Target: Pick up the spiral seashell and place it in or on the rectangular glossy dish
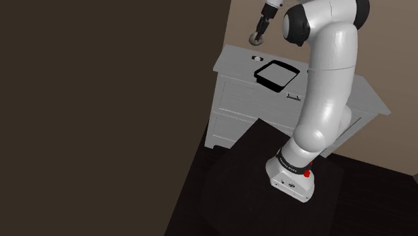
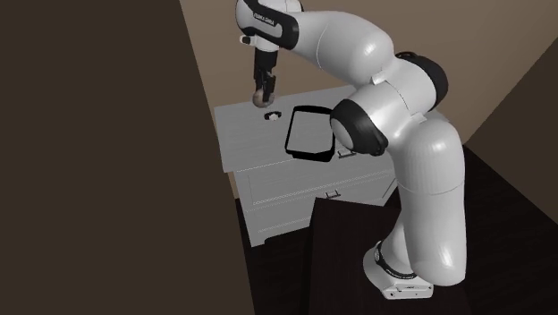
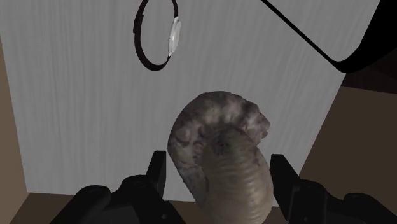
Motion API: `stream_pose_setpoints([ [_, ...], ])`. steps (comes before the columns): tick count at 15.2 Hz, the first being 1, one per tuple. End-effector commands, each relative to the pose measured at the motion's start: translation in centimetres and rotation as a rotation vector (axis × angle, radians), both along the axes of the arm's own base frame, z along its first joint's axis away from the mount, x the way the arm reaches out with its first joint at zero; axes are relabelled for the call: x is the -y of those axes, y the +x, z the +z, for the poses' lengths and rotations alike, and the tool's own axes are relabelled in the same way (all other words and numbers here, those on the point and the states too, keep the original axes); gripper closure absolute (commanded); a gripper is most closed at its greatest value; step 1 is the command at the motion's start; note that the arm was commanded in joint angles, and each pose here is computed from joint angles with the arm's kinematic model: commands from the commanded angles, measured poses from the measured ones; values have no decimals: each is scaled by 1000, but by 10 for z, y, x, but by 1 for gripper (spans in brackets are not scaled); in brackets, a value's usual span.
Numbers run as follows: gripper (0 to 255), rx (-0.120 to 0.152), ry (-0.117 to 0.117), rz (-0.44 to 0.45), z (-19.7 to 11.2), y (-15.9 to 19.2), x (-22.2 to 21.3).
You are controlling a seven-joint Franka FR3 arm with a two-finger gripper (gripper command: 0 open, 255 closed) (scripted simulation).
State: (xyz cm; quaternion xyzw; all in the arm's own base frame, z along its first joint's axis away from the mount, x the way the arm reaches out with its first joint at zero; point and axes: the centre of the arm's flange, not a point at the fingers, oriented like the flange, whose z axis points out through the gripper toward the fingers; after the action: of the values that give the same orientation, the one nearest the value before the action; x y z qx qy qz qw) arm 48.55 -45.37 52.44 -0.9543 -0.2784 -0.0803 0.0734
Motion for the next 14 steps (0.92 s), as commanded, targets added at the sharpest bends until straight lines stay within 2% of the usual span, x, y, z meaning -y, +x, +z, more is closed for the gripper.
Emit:
stream_pose_setpoints([
  [1,255,0,0,0,11,0,0],
  [14,255,0,0,0,18,-172,-2],
])
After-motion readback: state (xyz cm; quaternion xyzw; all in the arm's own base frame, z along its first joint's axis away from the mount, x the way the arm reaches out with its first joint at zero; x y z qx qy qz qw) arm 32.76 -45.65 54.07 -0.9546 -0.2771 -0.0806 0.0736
